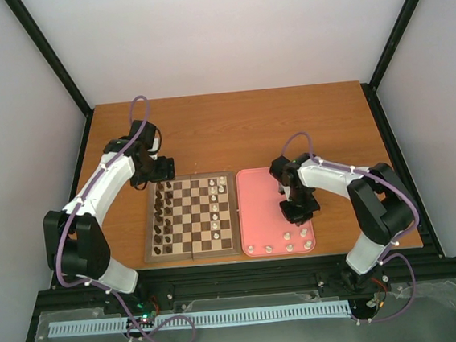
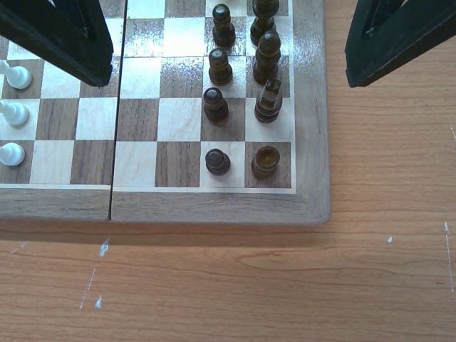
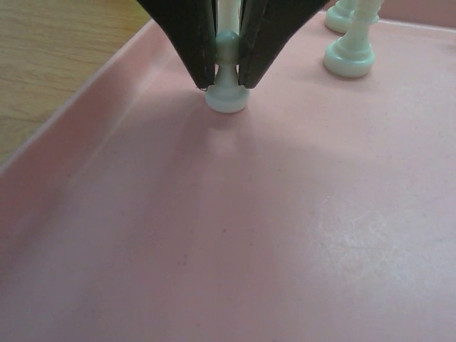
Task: Set up the chess pieces on the board
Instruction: Pick up the chess piece from the storage box, then place the chess piece on the chessboard, then pick up the chess piece from the storage box.
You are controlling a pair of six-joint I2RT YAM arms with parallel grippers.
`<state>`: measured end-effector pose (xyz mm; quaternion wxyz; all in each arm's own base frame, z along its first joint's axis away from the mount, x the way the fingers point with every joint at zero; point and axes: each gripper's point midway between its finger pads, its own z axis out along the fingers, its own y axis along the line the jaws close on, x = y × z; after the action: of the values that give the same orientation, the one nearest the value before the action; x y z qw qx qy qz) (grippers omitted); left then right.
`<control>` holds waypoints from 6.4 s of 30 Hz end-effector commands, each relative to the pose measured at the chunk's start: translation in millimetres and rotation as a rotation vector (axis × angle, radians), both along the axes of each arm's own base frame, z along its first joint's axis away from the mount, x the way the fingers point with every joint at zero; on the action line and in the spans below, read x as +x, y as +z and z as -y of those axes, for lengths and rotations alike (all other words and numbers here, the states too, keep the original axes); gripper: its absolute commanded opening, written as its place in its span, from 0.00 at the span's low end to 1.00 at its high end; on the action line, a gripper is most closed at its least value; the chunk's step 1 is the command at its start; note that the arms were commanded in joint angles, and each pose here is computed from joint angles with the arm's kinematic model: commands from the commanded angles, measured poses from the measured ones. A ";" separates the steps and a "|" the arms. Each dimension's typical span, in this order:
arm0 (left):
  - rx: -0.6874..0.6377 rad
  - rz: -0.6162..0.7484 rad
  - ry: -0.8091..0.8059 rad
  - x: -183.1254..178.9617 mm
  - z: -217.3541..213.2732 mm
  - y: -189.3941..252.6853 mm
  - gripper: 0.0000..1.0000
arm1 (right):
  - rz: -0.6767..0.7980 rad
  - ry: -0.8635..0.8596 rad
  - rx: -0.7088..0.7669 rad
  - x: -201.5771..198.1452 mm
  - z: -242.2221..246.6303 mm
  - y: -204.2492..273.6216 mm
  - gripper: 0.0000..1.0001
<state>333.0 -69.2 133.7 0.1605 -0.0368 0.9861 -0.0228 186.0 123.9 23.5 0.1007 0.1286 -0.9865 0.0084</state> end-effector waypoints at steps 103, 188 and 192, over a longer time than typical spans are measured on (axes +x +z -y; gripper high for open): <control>-0.084 0.194 -0.016 0.6 5.8 68.0 1.00 | 0.059 0.671 0.069 -64.0 -257.1 27.0 0.05; -0.055 0.134 -0.015 9.9 5.4 51.5 1.00 | 0.027 0.509 0.217 -70.1 -158.7 33.7 0.42; -0.056 0.127 -0.015 9.1 5.8 49.5 1.00 | 0.014 0.515 0.220 -70.6 -161.9 27.7 0.39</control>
<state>337.2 -77.3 175.1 0.2137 -0.0326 0.9746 -0.0576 117.3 277.0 58.5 0.0711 0.3743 -0.9228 -0.0582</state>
